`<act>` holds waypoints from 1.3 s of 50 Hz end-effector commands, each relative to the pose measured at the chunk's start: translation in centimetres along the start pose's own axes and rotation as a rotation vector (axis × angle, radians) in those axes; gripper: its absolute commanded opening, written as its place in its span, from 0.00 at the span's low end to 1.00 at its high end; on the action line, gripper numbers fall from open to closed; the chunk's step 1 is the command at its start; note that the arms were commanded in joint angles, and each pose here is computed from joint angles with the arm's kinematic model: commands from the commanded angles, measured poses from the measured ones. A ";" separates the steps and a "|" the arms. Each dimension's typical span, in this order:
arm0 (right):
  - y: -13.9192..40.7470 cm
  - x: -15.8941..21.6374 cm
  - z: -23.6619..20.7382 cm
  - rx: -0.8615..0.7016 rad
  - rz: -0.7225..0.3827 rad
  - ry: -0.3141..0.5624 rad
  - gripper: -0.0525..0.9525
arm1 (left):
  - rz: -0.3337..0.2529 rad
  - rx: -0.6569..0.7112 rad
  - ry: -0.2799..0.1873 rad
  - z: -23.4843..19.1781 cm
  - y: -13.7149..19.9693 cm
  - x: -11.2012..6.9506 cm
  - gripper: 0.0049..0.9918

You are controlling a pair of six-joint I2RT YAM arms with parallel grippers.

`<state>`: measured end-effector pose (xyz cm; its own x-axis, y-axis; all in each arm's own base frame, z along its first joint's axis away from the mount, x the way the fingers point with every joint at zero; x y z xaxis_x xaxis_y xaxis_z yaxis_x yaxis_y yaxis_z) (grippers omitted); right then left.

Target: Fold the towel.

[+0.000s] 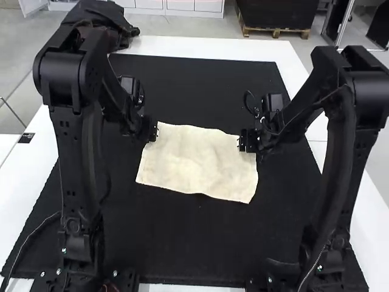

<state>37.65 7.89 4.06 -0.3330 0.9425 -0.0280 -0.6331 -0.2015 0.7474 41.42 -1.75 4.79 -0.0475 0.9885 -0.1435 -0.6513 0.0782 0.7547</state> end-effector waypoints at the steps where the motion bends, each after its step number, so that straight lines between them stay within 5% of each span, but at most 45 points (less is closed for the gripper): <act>1: -0.2 0.3 0.4 -0.015 -0.038 0.041 0.95 | -0.013 -0.029 0.003 1.0 0.0 -0.3 0.97; 35: -1.2 0.8 -2.1 0.035 -0.022 0.089 0.89 | -0.020 -0.013 -0.026 0.1 -0.7 -0.8 0.86; 38: -1.2 0.9 -2.1 0.036 -0.018 0.092 0.65 | -0.021 -0.018 -0.026 0.1 -0.8 -0.8 0.69; 41: -1.2 1.3 -2.0 0.012 0.039 0.092 0.12 | -0.022 -0.017 -0.026 -0.1 -0.9 -0.8 0.24; 42: -1.2 1.3 -2.0 0.011 0.047 0.089 0.02 | -0.021 -0.015 -0.025 -0.3 -0.9 -0.7 0.09; 43: -1.2 1.3 -2.0 0.011 0.046 0.088 0.04 | -0.020 -0.015 -0.024 -0.4 -0.9 -0.6 0.00; 65: -0.3 0.0 -0.6 -0.053 0.018 0.050 0.03 | -0.033 -0.102 -0.059 1.3 0.1 -0.8 0.02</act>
<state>37.51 8.71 3.43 -0.4024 0.9132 -0.0635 -0.6611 -0.2419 0.7103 41.70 -2.34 4.28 -0.0022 0.9920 -0.1259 -0.6936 0.0892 0.7148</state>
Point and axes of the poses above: each hand's point on the last joint's axis, 136 mm out from that joint toward the fingers, its own y axis back along the fingers, its own x axis along the line the jaws close on, z = x × y, the point moved 7 cm from there along y, back along the fingers, and after that the axes turned 10 degrees about y, right-handed, at the moved point
